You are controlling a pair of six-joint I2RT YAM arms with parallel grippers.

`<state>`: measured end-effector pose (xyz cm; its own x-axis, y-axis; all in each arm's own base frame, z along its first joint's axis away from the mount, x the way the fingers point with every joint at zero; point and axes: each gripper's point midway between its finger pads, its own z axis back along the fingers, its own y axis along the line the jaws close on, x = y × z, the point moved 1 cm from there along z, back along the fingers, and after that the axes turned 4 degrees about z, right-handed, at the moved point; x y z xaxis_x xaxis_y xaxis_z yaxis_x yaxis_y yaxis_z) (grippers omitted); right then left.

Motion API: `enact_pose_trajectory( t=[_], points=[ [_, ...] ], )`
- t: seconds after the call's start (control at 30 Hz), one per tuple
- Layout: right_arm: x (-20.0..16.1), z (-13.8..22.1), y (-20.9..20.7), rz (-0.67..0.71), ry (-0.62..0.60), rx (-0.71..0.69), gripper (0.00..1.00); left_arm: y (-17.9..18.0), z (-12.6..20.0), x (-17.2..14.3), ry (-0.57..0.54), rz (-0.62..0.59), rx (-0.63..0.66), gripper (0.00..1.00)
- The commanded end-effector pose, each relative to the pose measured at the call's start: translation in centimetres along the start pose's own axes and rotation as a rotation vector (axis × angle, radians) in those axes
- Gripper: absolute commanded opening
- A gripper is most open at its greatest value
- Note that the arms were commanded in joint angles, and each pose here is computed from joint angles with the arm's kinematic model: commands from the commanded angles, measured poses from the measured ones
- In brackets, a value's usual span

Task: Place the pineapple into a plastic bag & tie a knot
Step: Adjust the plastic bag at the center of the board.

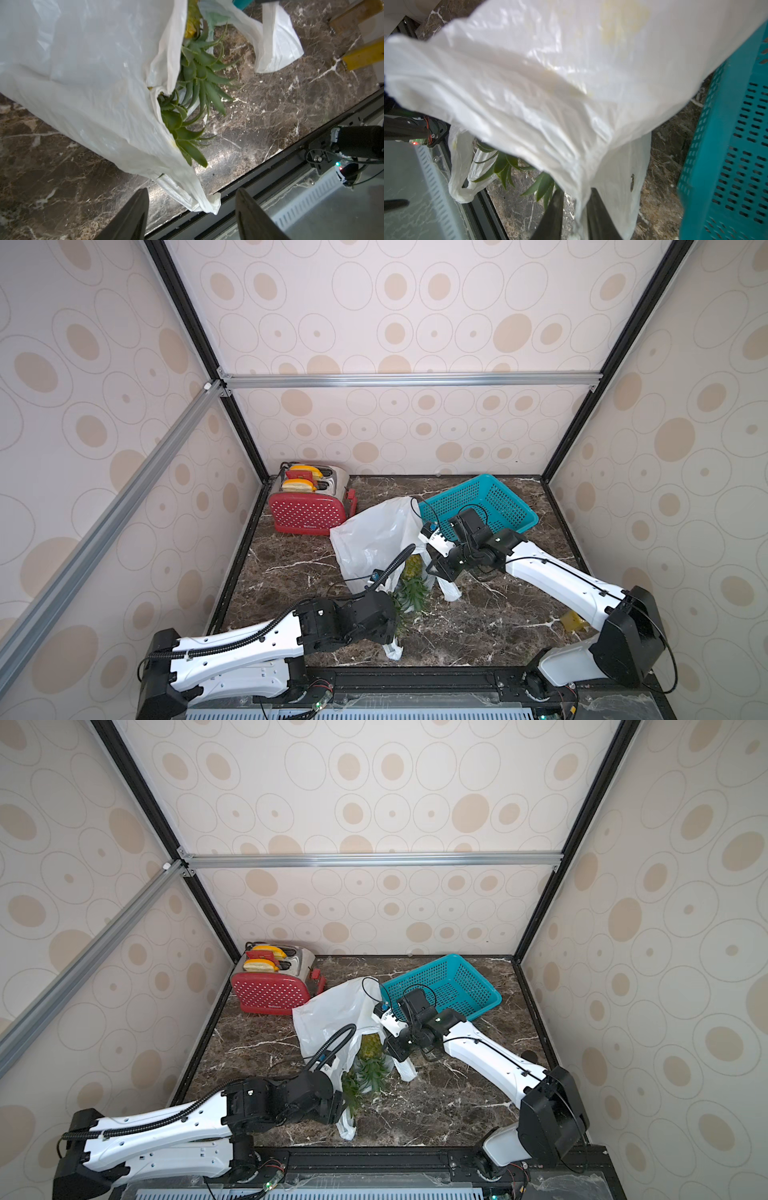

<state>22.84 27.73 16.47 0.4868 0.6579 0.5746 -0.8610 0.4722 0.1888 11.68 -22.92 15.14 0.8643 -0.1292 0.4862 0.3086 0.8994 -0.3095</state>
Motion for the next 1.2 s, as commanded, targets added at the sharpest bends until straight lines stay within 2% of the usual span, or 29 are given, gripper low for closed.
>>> enact_pose_trajectory(
  t=[0.0,0.07,0.17,0.27,0.4,0.63,0.73,0.83,0.93,1.03,1.17],
  points=[
    [-0.3,0.7,0.6,-0.020,-0.019,0.018,0.28,-1.2,-1.1,-2.2,0.102,0.023,-0.037,0.71],
    [-0.4,0.7,0.8,-0.027,-0.021,0.032,0.28,-2.7,-2.3,-3.4,0.163,0.019,-0.106,0.72],
    [-0.9,0.9,0.8,-0.040,-0.017,0.033,0.27,-3.3,-2.4,-3.8,0.173,-0.003,-0.159,0.76],
    [-1.2,0.8,0.6,-0.046,-0.022,0.023,0.27,-3.0,-2.8,-5.0,0.224,0.019,-0.159,0.77],
    [-1.4,0.7,0.6,-0.050,-0.018,0.025,0.27,-2.7,-3.8,-5.5,0.226,0.041,-0.147,0.74],
    [-2.0,0.7,0.8,-0.072,-0.015,0.029,0.26,-2.6,-7.0,-5.6,0.231,0.060,-0.074,0.60],
    [-2.2,0.6,0.8,-0.071,-0.008,0.032,0.26,-2.0,-7.6,-5.9,0.234,0.068,-0.048,0.48],
    [-2.4,0.7,0.7,-0.074,0.001,0.024,0.27,-1.0,-7.6,-5.9,0.210,0.075,-0.010,0.31],
    [-2.6,1.2,0.3,-0.080,0.001,-0.003,0.35,0.1,-7.3,-5.7,0.196,0.053,0.044,0.14],
    [-2.3,2.6,0.0,-0.094,-0.029,-0.027,0.51,0.4,-6.9,-5.4,0.186,0.035,0.064,0.00],
    [-3.4,5.2,-1.1,-0.084,-0.009,-0.137,0.72,0.4,-6.3,-5.0,0.170,0.033,0.051,0.00]
  ],
)
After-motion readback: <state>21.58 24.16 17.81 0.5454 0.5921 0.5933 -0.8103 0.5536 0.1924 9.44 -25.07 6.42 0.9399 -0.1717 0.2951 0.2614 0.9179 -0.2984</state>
